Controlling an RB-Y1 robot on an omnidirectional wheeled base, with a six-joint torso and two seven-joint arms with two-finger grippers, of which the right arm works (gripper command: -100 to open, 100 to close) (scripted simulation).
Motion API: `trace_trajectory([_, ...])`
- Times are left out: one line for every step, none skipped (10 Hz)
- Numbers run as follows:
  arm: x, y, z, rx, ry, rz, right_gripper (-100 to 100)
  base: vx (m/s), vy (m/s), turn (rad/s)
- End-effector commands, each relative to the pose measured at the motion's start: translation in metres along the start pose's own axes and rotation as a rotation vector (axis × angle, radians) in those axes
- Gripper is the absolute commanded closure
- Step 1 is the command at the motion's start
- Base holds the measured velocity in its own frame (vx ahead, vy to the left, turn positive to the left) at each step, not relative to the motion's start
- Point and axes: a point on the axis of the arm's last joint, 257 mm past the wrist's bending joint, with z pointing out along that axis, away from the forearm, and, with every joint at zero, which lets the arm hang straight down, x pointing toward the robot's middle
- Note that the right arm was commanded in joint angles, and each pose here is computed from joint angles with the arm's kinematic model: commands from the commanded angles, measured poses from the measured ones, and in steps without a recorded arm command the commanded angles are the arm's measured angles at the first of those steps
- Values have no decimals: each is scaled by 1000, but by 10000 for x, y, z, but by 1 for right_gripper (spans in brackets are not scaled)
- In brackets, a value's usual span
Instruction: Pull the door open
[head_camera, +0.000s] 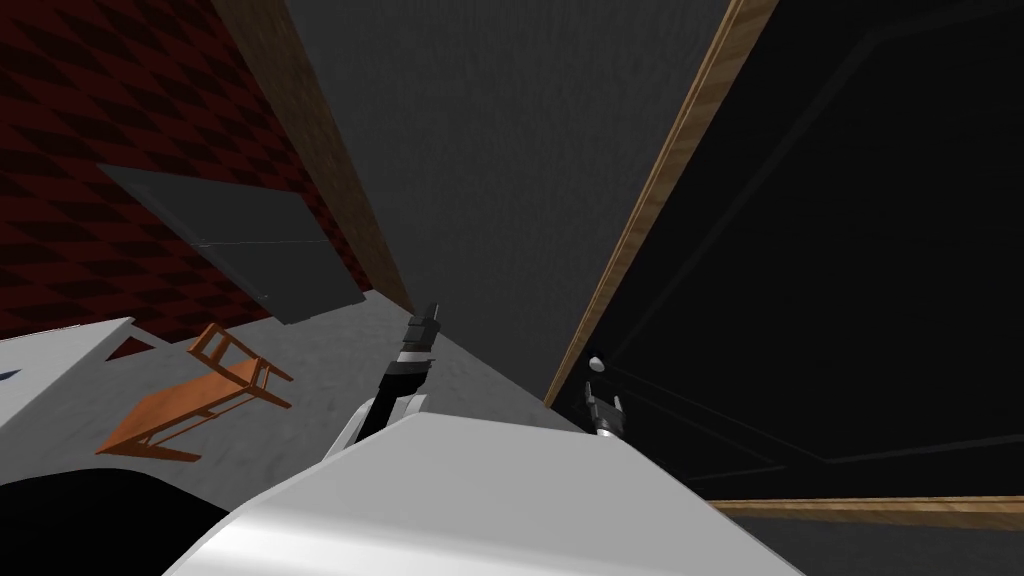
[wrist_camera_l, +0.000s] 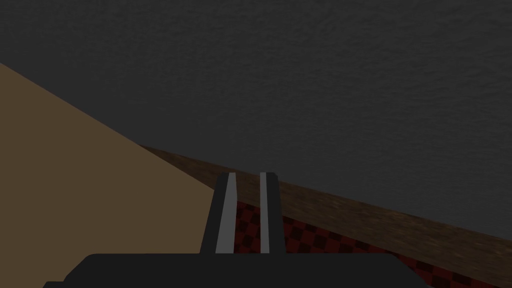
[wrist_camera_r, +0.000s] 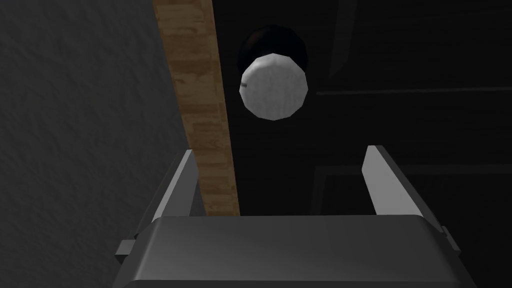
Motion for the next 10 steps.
trace_trajectory([0,160,17,-12,-1,2,-100,184,-4,88])
trace_trajectory([-3,295,40,-23,-1,2,-100,194,-15,100])
trace_trajectory([-3,362,51,-28,-1,2,-100,160,-11,66])
trace_trajectory([1,490,73,-38,0,2,-100,164,-11,84])
trace_trajectory([7,597,91,-47,1,3,-100,206,-5,85])
trace_trajectory([15,690,107,-54,2,3,-100,206,-19,64])
trace_trajectory([12,645,90,-49,2,1,-100,86,-14,13])
trace_trajectory([12,645,90,-49,2,1,100,-12,-3,-27])
trace_trajectory([12,645,90,-49,2,1,100,-33,-3,0])
trace_trajectory([12,645,90,-49,2,1,100,-27,3,17])
